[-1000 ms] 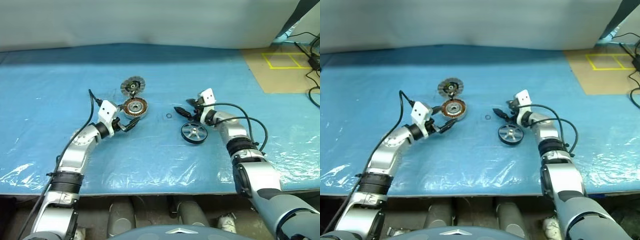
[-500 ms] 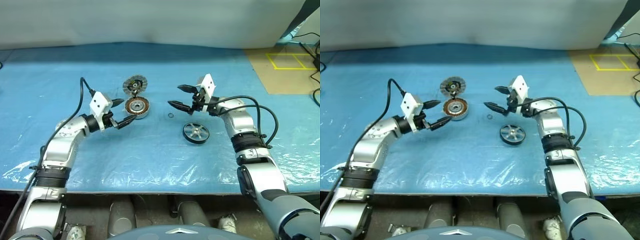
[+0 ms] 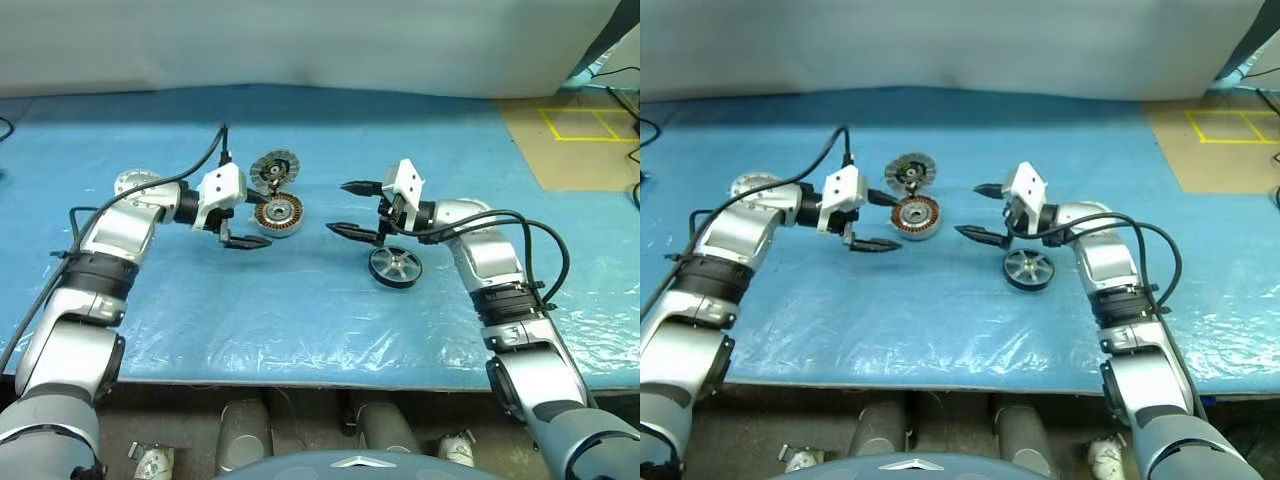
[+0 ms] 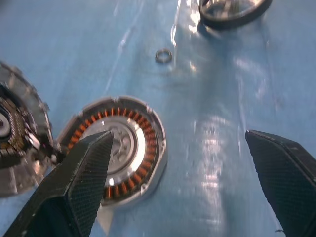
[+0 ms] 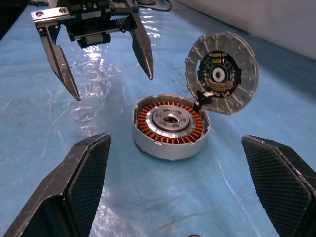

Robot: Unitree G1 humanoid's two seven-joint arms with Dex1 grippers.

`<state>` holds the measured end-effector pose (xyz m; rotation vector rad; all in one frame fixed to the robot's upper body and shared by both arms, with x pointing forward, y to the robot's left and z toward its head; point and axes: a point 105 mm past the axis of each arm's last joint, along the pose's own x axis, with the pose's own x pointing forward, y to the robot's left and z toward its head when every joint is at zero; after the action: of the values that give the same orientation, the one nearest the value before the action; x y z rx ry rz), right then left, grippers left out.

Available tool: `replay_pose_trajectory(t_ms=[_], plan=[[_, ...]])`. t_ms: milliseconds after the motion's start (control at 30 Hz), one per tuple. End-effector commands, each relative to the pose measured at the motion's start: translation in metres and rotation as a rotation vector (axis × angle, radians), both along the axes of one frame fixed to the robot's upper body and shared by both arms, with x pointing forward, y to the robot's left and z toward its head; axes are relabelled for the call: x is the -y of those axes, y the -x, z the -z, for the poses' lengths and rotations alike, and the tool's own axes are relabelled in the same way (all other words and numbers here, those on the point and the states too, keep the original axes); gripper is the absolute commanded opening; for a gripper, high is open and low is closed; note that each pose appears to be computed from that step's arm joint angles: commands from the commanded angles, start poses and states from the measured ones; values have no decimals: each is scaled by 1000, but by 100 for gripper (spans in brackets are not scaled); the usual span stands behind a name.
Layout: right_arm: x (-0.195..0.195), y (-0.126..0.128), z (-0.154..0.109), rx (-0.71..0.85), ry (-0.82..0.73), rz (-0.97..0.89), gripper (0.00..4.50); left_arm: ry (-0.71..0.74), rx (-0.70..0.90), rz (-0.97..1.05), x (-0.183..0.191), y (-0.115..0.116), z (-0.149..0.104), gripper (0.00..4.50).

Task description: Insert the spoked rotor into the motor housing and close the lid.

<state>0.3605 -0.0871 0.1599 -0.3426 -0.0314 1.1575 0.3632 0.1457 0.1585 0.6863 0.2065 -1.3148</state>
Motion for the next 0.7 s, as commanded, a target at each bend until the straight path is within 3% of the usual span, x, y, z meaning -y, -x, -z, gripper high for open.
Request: replay_pose_trajectory(t_ms=[33,300,700], plan=[[8,-1,-10,60,-10,46,449,-87,32,46,-2,-8,-4,450],[12,1,-6,66,-18,90,449,-190,121,130,11,-25,-13,450],[13,6,0,59,-32,123,449,-333,142,215,16,-29,-8,450]])
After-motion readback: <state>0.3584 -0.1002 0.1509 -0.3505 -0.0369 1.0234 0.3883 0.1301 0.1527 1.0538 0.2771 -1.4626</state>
